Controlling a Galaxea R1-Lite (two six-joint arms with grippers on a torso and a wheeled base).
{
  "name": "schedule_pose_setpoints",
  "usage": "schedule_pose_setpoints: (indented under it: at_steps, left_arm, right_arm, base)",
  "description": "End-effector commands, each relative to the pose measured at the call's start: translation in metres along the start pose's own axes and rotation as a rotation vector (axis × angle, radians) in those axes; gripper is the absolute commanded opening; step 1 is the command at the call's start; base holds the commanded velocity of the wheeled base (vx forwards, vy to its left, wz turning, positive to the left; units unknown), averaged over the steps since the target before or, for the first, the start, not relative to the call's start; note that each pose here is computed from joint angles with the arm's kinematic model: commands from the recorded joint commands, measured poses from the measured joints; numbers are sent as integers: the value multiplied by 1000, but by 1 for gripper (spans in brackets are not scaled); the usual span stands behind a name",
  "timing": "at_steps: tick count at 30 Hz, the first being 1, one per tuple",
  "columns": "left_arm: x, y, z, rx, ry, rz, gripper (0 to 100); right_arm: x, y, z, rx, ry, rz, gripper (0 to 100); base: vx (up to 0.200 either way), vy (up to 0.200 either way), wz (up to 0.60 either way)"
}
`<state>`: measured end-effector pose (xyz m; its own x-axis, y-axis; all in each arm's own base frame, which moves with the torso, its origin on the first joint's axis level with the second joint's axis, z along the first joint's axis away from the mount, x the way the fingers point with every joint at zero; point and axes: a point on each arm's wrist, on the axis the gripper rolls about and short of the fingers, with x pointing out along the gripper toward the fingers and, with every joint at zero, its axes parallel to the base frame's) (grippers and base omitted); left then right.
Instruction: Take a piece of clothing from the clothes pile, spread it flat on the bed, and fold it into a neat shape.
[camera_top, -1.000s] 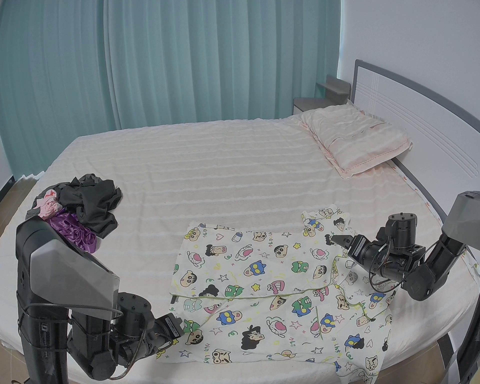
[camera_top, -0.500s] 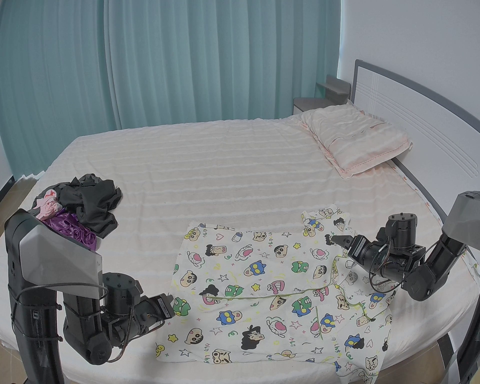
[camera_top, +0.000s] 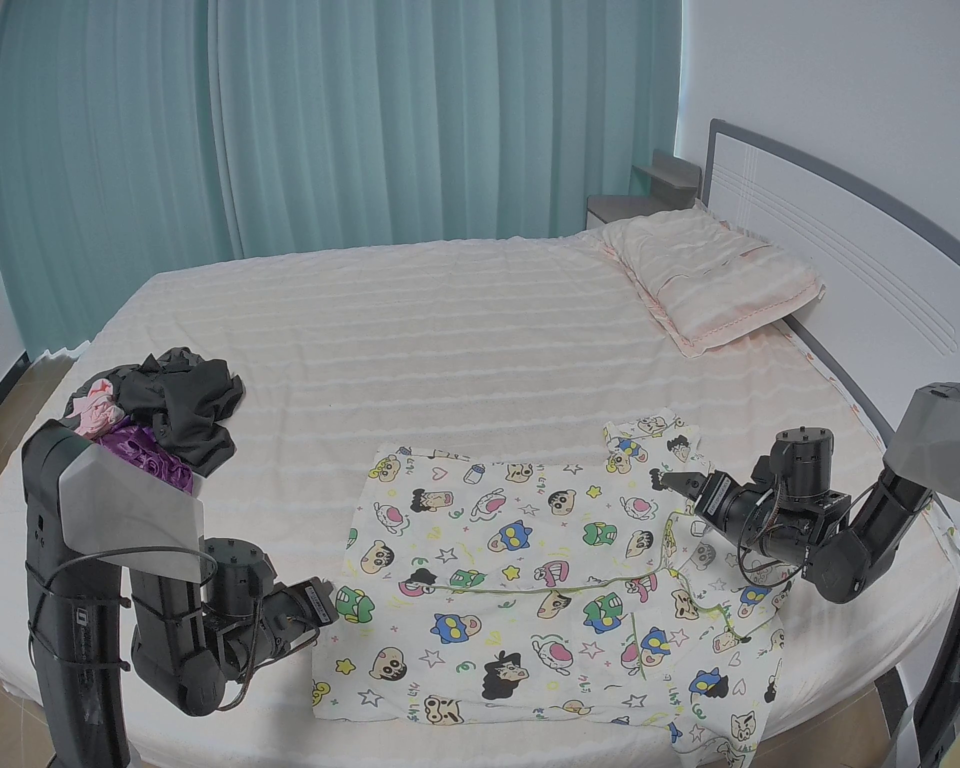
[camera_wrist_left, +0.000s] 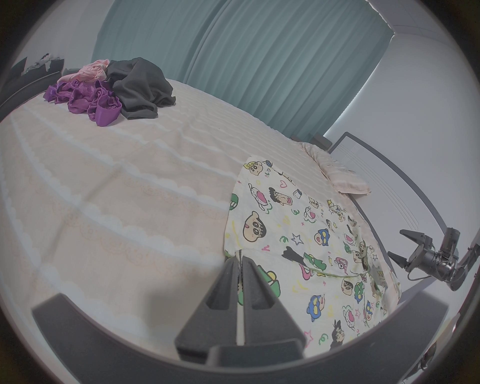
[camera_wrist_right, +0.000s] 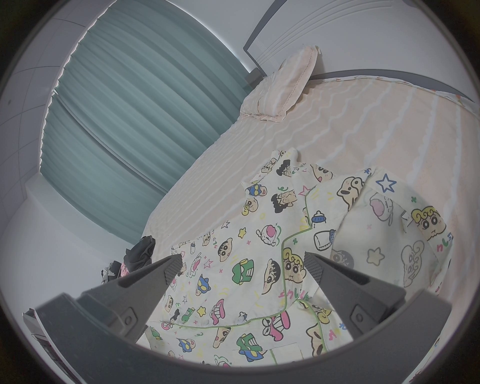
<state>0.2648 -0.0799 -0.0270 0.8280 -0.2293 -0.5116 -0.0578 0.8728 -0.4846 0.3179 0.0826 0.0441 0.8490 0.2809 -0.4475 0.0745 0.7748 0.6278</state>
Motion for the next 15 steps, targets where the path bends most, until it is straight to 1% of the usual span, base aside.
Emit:
schedule_pose_setpoints:
  at_steps: [1, 7, 15]
  left_arm:
    - [11, 4, -1, -8, -13, 3, 0]
    - [19, 8, 6, -21, -46, 10, 0]
    - [20, 12, 4, -28, -41, 21, 0]
  right_arm:
    - [0, 1, -1, -1, 2, 3, 100]
    - [0, 0, -1, -1, 4, 2, 100]
    - [0, 0, 0, 0, 0, 1, 100]
  base:
    - [0, 0, 0]
    - [0, 0, 0]
    - [0, 0, 0]
